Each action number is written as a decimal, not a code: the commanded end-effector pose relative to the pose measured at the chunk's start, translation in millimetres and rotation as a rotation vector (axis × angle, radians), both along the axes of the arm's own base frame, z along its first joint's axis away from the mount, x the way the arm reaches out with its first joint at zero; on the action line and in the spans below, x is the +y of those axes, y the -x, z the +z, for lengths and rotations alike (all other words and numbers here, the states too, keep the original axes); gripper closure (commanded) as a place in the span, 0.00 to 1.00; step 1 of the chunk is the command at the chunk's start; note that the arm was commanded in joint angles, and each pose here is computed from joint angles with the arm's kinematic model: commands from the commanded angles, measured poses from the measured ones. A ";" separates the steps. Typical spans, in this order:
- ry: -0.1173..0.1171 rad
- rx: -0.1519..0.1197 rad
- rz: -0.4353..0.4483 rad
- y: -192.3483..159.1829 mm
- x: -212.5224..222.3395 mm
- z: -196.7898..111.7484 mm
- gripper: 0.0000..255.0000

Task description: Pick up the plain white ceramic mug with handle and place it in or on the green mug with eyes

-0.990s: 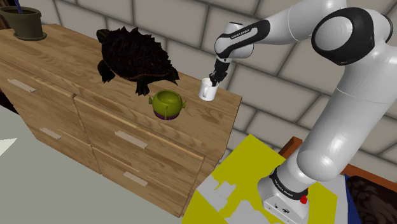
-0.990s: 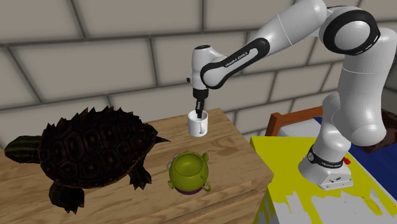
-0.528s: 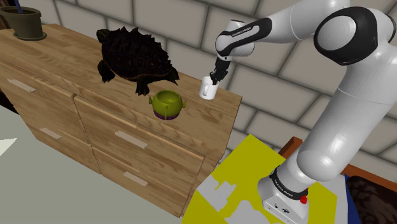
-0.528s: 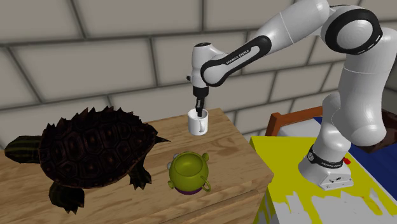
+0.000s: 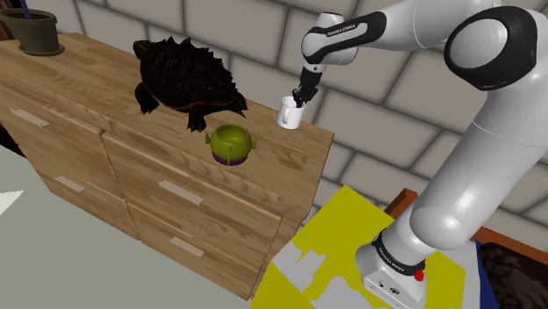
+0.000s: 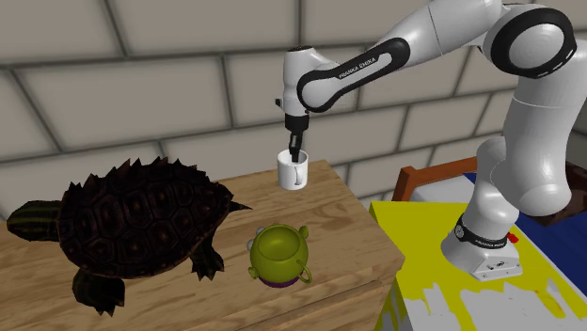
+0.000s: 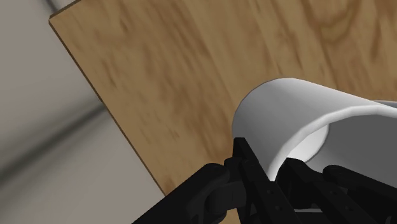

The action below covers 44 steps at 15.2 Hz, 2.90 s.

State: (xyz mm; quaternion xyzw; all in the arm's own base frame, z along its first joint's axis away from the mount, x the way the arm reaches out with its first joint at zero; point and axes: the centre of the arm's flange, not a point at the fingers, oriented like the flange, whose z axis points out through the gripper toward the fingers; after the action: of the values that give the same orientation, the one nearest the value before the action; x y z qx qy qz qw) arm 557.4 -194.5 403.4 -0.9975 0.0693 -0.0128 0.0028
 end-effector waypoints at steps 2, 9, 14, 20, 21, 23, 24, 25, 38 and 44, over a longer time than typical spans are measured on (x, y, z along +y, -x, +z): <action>0.000 0.000 0.000 -0.1 0.1 15.1 1.00; 0.000 0.000 0.000 -0.1 0.1 52.0 1.00; 0.000 0.000 0.000 -0.1 0.1 78.4 1.00; 0.000 0.000 0.000 -0.1 0.1 110.1 1.00; 0.000 0.000 0.000 -0.1 0.1 115.4 1.00; 0.000 0.000 0.000 -0.6 13.3 118.9 1.00; 0.000 0.000 0.000 -1.0 26.4 120.0 1.00; 0.000 0.000 0.000 -1.5 39.6 121.0 1.00; 0.000 0.000 0.000 -7.2 210.5 134.9 1.00; 0.000 0.000 0.000 -9.8 289.3 141.3 1.00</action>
State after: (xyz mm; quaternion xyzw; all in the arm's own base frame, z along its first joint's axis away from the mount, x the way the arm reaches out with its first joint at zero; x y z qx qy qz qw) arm 565.9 82.6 542.8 -0.9976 0.0684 -0.0125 0.0027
